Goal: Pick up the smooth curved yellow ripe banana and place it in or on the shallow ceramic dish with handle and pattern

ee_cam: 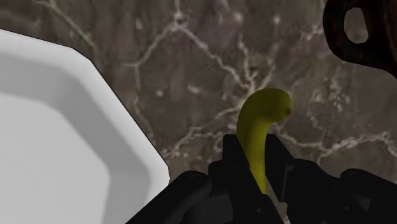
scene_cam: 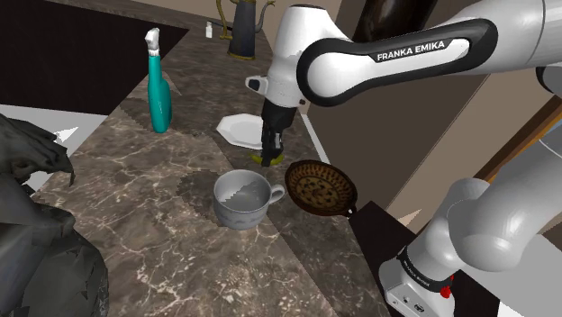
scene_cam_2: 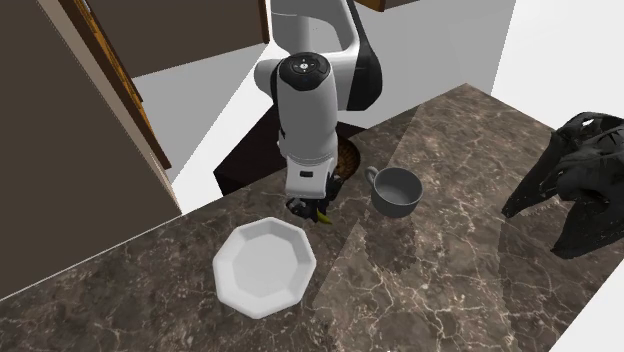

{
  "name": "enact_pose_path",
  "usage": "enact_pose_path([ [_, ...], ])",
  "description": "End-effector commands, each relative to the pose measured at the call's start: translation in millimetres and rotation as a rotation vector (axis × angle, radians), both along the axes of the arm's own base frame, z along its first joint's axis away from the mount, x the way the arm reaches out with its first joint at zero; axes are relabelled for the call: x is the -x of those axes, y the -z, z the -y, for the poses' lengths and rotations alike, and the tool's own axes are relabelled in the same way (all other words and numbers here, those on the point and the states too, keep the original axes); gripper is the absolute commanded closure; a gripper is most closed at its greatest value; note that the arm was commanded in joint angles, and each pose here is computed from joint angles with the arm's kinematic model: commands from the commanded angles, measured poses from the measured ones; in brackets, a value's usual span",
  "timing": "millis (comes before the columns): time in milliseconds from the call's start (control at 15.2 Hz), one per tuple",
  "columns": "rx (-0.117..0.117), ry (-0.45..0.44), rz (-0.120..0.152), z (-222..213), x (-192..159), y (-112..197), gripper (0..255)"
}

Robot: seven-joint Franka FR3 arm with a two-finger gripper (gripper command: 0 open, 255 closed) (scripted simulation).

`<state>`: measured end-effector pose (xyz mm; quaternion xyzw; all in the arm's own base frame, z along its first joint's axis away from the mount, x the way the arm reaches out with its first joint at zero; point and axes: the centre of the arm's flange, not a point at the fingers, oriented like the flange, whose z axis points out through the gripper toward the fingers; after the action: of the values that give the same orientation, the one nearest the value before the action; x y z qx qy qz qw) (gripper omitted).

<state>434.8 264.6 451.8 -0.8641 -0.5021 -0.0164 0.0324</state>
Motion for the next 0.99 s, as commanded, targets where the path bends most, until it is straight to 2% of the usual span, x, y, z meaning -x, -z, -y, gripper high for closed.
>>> enact_pose_path([
  [0, 0.0, 0.0, 0.0, -0.1, 0.1, -7.8, 255],
  [924, 0.0, 0.0, 0.0, -0.1, 0.0, -81.7, 255],
])
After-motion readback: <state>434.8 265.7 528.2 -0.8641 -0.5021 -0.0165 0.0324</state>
